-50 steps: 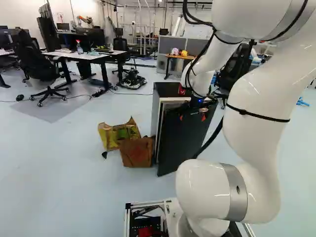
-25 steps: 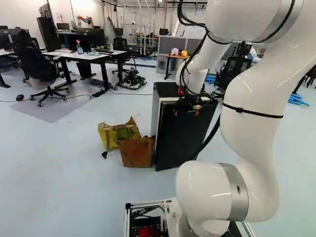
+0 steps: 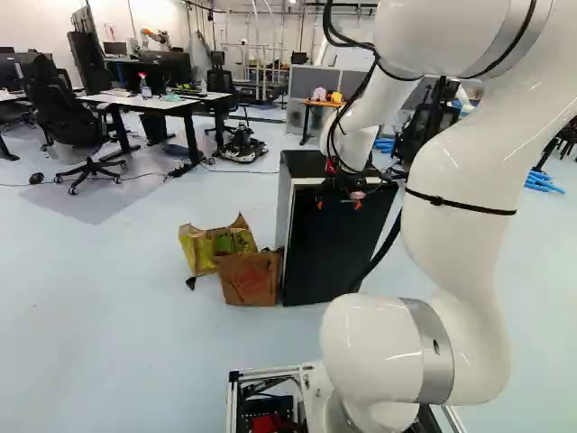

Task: Grab a drink from the fridge

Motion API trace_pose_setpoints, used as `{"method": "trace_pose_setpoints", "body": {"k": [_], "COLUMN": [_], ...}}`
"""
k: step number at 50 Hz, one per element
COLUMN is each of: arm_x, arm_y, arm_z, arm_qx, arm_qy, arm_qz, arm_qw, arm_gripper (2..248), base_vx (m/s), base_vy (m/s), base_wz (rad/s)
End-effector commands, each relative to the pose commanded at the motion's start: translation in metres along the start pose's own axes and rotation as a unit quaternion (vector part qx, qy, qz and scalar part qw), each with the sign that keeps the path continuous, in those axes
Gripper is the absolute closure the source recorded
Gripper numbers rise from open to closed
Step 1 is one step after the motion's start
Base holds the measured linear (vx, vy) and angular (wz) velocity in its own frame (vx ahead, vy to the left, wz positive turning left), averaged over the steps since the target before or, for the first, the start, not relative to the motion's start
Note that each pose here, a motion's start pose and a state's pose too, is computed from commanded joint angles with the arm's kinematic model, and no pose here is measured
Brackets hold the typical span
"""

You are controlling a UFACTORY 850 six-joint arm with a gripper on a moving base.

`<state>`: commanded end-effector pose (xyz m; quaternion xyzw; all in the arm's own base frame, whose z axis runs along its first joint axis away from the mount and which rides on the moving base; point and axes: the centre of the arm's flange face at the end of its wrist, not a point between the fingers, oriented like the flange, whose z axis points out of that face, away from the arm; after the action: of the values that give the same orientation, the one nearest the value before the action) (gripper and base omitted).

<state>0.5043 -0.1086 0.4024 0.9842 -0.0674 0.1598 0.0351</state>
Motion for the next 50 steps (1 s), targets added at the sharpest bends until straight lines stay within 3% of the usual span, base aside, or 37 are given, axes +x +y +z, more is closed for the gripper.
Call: {"method": "trace_pose_setpoints", "body": {"k": [33,50], "arm_x": [0.009,0.010], "arm_y": [0.000,-0.001], "arm_z": [-0.001,-0.001], "arm_qx": [0.003,0.004], "arm_qy": [0.053,0.057], "arm_qz": [0.011,0.013], "arm_qw": [0.9985,0.9983], "arm_gripper": [3,3], "base_vx": [0.000,0.000], "base_vy": [0.000,0.000], "base_wz": [0.000,0.000]}}
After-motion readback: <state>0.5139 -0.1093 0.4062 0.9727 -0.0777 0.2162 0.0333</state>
